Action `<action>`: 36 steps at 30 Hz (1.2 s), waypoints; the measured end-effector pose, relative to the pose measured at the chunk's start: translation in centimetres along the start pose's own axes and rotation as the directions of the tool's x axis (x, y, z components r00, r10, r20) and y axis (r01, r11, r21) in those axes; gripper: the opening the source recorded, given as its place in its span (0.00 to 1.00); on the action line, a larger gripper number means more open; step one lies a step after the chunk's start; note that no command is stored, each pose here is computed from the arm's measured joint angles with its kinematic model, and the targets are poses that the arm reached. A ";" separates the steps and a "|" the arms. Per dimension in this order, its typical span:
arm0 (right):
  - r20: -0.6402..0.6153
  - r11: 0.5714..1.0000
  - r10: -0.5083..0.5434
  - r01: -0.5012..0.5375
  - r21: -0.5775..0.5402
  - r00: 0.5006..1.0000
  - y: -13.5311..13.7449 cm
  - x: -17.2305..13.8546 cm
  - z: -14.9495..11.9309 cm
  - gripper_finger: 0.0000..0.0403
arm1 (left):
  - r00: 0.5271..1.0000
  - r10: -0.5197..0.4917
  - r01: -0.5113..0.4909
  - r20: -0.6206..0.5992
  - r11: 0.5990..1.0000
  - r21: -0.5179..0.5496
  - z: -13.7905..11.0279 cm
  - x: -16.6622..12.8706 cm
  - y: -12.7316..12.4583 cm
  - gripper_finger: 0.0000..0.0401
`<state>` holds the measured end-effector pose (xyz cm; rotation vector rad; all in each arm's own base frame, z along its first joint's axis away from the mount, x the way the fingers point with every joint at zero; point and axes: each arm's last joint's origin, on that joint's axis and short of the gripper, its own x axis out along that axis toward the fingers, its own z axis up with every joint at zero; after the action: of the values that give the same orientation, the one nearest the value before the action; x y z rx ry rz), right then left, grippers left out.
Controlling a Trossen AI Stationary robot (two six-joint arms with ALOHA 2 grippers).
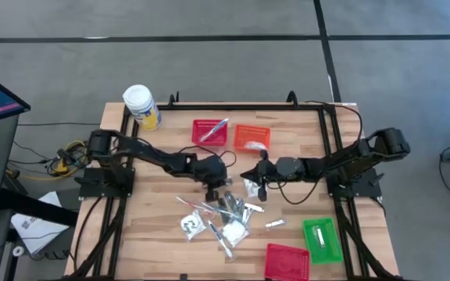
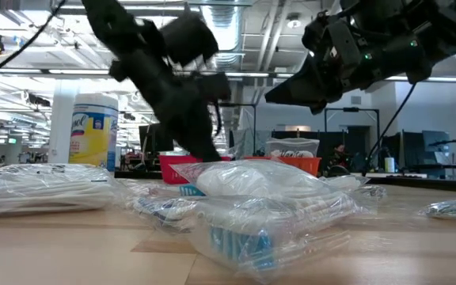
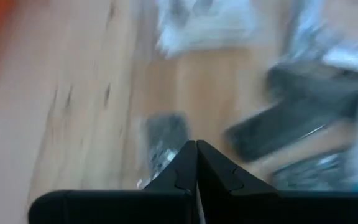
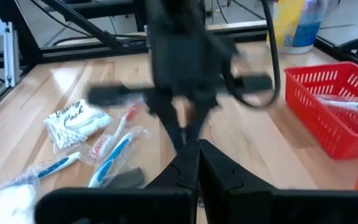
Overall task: Pick & Place Travel size toiletries
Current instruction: Put the black hair comb into the bottom red bin
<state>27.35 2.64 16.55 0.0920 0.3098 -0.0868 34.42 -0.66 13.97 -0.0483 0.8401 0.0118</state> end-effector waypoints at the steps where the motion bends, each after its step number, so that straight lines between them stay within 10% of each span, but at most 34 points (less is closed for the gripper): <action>1: -0.004 1.000 -0.001 0.001 0.000 1.000 0.0 0.0 0.0 0.00 | 1.000 -0.006 0.006 0.008 1.000 0.006 0.2 -0.7 -0.3 0.00; 14: -0.030 1.000 -0.005 0.005 0.021 1.000 -0.1 0.0 -0.3 0.01 | 0.966 -0.135 0.083 -0.218 0.969 -0.234 -3.6 -3.6 -1.0 0.00; 27: -0.060 1.000 0.004 -0.003 0.024 0.998 -0.2 0.5 0.3 0.51 | 0.960 -0.091 -0.016 -0.266 0.927 -0.374 -5.8 -3.3 1.1 0.00; 36: -0.056 1.000 -0.005 0.006 0.027 0.998 -0.4 0.6 0.4 0.56 | 0.979 -0.072 0.000 -0.192 0.936 -0.351 -6.1 -1.9 2.8 0.00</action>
<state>27.98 2.15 16.71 0.1207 0.3648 -0.0939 28.49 1.85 11.22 -0.4067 1.0335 0.1238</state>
